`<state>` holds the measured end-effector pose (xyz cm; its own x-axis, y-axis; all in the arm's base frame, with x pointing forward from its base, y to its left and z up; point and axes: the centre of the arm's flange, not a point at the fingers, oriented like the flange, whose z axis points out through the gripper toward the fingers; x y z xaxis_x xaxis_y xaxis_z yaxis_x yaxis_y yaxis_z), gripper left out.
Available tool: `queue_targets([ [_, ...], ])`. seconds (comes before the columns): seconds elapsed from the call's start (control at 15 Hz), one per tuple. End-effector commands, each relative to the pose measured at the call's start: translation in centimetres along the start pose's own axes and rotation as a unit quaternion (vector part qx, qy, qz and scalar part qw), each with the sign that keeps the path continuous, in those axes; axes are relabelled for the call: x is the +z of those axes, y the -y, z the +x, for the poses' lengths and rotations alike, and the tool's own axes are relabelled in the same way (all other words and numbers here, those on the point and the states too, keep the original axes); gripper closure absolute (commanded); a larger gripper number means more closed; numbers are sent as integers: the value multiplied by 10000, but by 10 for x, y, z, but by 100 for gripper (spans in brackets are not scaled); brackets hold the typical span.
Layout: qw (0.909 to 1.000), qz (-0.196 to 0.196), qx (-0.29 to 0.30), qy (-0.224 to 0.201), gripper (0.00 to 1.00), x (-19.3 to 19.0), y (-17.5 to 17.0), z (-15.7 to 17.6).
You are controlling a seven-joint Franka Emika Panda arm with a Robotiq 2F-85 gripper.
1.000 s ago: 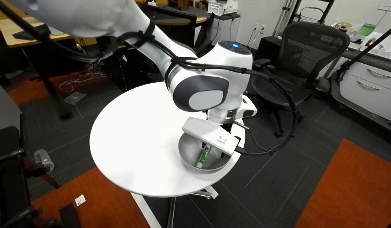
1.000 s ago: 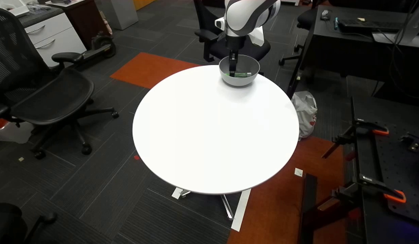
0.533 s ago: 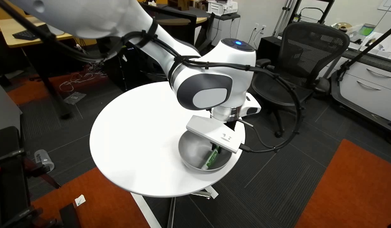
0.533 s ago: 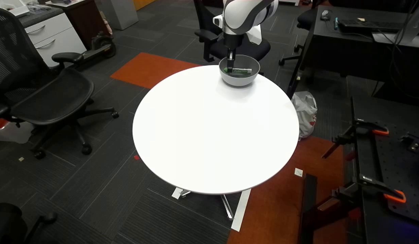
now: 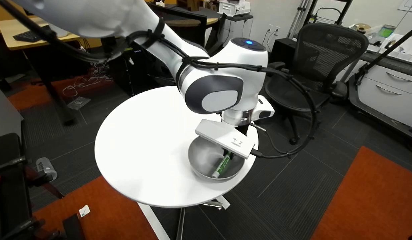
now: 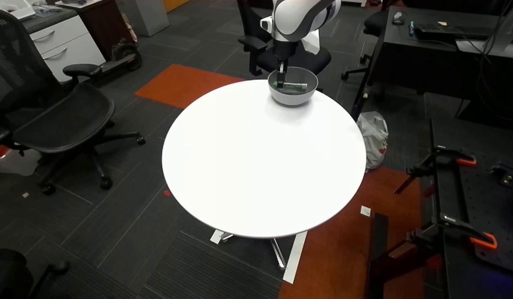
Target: Take the green marker out of the bowl
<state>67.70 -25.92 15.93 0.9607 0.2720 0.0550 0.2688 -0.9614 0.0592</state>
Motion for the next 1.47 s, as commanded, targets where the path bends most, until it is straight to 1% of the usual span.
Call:
queue_targets([
  [0.0, 9985, -382, 78, -371, 95, -48, 31, -11],
  [0.13, 9965, -594, 43, -593, 95, -74, 43, -11],
  [0.33, 9925, -736, -165, -959, 95, -112, 65, -6],
  [0.47, 9905, -798, -434, -1028, 95, -130, 85, 4],
  [0.6, 9895, -818, -689, -972, 95, -138, 107, 14],
  [0.8, 9858, -808, -1223, -819, 95, -133, 144, 28],
  [1.0, 9780, -784, -1841, -589, 95, -107, 183, 41],
  [1.13, 9708, -763, -2235, -425, 95, -88, 217, 40],
  [1.2, 9662, -767, -2431, -374, 95, -80, 231, 39],
  [1.4, 9508, -598, -3031, -222, 95, -62, 269, 35],
])
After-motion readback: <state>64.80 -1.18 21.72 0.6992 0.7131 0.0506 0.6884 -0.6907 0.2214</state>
